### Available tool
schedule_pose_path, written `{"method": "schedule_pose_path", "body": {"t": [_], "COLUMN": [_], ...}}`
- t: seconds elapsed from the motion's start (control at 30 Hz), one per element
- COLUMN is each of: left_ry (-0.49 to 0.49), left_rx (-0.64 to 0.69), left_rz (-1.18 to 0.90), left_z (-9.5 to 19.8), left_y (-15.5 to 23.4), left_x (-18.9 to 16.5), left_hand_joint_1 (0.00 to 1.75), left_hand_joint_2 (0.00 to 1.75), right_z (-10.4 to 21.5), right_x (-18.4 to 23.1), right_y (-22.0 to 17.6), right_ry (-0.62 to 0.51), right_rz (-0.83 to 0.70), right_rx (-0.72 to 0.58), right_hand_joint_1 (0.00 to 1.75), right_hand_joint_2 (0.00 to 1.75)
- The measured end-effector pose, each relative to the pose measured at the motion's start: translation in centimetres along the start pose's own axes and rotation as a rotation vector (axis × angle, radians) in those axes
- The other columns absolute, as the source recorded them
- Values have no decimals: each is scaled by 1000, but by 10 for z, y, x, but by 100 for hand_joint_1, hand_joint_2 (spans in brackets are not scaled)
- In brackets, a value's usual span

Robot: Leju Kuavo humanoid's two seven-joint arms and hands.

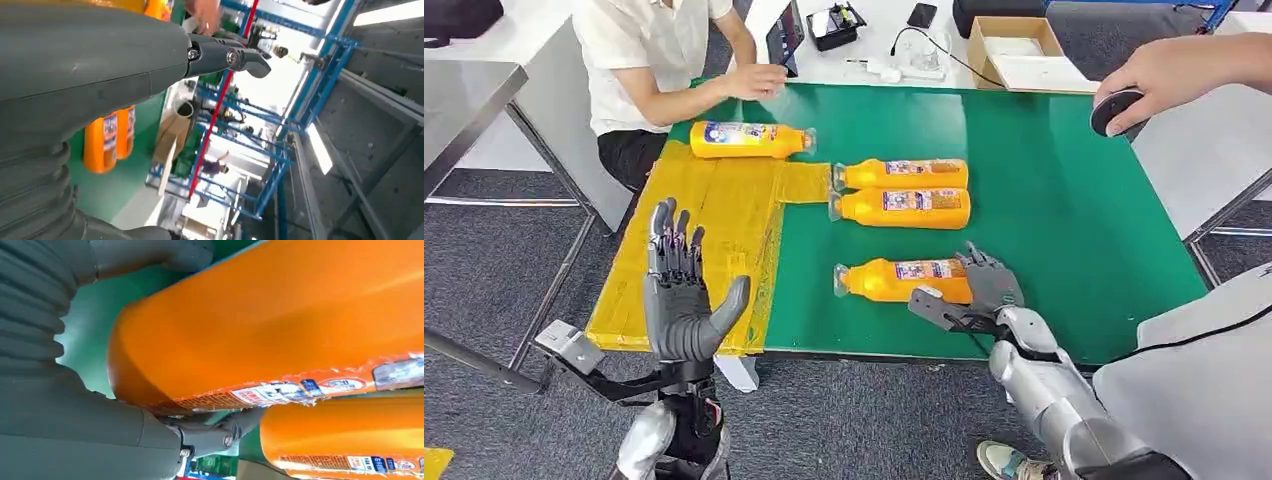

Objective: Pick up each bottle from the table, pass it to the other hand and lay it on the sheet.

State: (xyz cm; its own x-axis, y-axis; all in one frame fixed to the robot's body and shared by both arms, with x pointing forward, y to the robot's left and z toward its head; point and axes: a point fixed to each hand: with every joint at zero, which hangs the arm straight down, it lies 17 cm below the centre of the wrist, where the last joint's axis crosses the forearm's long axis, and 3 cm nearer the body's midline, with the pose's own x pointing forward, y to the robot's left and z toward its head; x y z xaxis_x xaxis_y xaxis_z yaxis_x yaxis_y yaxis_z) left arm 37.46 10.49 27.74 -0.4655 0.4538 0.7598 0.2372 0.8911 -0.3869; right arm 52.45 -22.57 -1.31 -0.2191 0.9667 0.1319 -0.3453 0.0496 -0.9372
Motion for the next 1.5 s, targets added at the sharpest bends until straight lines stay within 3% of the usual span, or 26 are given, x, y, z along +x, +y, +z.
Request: {"method": "schedule_pose_path", "body": {"t": [0.33, 0.53, 0.73, 0.87, 1.0, 1.17, 1.37, 1.5], "left_ry": [10, 15, 32, 188, 338, 402, 538, 553], "left_rx": [-12, -13, -16, -49, -69, -67, -54, -63], "left_rz": [9, 7, -32, -151, -121, -107, 120, 124], "left_z": [-3, -3, -1, 12, 44, 57, 82, 89], "left_y": [-2, -2, -1, 2, 7, 10, 0, -6], "left_x": [-4, -6, -14, -61, -105, -121, -137, -139], "left_hand_joint_1": [0, 0, 0, 0, 0, 0, 0, 0], "left_hand_joint_2": [175, 175, 175, 175, 175, 175, 175, 175], "right_z": [1, 2, 1, 6, 18, 26, 45, 58], "right_x": [-25, -27, 6, 52, 93, 110, 127, 154], "right_y": [8, 10, 5, 4, -5, -13, -58, -75], "right_ry": [80, 78, -64, -184, -257, -292, -362, -431], "right_rz": [-3, -27, -237, -445, -592, -645, -733, -760], "right_rx": [129, 141, 95, 26, -66, -113, -315, -355], "right_hand_joint_1": [175, 175, 175, 175, 175, 175, 175, 175], "right_hand_joint_2": [175, 175, 175, 175, 175, 175, 175, 175]}}
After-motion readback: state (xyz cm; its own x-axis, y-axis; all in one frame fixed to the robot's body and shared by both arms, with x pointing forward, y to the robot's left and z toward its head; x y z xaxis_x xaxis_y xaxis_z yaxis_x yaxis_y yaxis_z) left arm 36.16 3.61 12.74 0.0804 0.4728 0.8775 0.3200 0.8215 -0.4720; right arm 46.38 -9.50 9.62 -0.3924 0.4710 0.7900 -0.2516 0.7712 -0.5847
